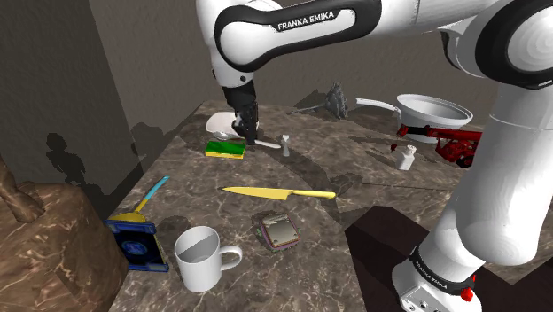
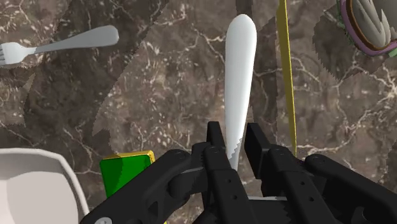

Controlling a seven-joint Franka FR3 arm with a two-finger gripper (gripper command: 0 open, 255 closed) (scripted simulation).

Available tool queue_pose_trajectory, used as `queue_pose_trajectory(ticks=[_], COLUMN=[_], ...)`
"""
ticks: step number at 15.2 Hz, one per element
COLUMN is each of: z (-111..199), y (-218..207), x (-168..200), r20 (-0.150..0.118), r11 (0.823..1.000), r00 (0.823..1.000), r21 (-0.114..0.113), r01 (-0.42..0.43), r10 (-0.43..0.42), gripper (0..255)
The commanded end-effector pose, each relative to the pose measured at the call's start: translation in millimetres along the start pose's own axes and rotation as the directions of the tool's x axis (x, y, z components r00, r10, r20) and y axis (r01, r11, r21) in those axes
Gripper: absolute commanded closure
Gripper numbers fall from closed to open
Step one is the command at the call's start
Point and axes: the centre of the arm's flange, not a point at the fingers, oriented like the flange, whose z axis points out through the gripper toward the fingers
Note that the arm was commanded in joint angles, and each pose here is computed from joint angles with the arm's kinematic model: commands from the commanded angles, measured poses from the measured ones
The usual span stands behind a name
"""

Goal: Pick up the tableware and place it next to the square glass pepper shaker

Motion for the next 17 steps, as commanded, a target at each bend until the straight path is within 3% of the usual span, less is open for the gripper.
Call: queue_pose_trajectory(ticks=[1, 4, 17], z=[-9.7, -21.8, 21.1], y=[0.7, 2.2, 74.8], x=[-2.2, -5.0, -154.4], r20=[0.000, 0.000, 0.000], r11=[1.000, 1.000, 1.000], r00=[1.000, 1.000, 1.000], r21=[0.000, 0.000, 0.000], r01=[0.000, 0.000, 0.000], r10=[0.000, 0.000, 0.000], gripper=[255, 255, 255])
